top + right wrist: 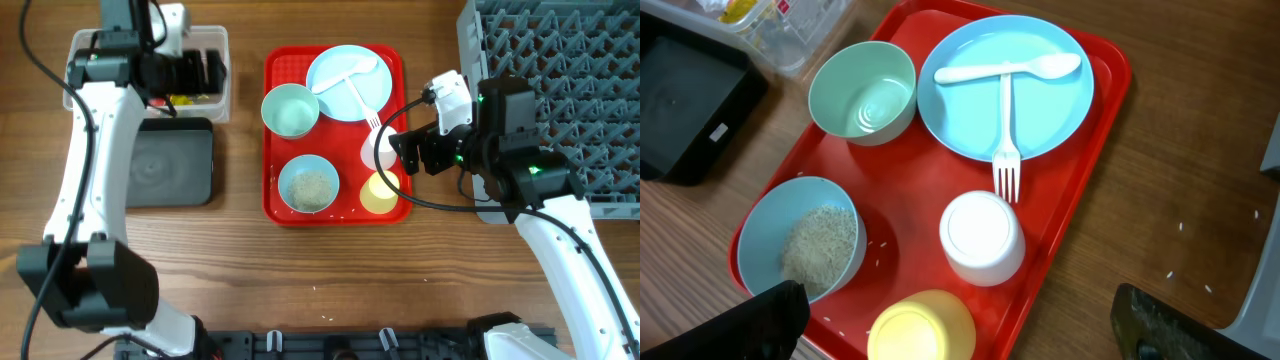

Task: Sort waste into correct bins and load items into the dishwasher rack
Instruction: 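Grasp the tissue and yellow wrapper with the left gripper, drop in bin, then grasp the rice-filled light-blue bowl with the left gripper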

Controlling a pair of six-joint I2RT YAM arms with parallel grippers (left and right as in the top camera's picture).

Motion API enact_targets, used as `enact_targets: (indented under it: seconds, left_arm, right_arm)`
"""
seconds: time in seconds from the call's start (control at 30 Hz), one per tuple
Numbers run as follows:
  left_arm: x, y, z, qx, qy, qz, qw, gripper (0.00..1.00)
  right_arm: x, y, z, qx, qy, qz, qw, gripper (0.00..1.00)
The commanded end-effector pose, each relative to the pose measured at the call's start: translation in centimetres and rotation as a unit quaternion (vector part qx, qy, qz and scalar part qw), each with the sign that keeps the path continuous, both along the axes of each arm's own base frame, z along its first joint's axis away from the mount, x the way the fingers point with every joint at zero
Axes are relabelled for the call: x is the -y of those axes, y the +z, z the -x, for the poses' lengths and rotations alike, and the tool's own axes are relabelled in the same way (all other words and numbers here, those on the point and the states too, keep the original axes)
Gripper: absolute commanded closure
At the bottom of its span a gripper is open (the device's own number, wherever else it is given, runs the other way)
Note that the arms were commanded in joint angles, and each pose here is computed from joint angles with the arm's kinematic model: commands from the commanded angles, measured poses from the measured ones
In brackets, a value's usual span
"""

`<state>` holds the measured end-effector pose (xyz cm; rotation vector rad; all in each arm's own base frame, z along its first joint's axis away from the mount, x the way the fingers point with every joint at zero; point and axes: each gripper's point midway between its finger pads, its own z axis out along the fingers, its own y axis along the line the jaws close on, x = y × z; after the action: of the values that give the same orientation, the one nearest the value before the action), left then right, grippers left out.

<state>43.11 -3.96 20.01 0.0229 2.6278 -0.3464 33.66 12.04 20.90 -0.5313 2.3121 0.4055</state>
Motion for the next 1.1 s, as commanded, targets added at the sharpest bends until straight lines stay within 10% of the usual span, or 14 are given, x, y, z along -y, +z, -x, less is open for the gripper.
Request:
enact_targets:
  seconds: [0.0,0.37,1.07]
  left_arm:
    - [4.8,-2.8,3.3,-0.087,-0.022,0.05,0.995,0.0]
    - [16.7,-9.5,11.8,-0.157,-0.192,0.004,0.969,0.14]
    - [21.8,-18.3,14.1,-0.149,-0.269,-0.116,0.944,0.46]
  right_arm:
    - [-0.4,0.3,-0.2,-0.001,0.006,-0.01,1.0,0.0]
    - [-0.4,0.4,-0.3,0.0,0.006,-0.01,1.0,0.0]
    - [-0.3,0.2,-0.1,-0.005,0.005,-0.009,1.0,0.0]
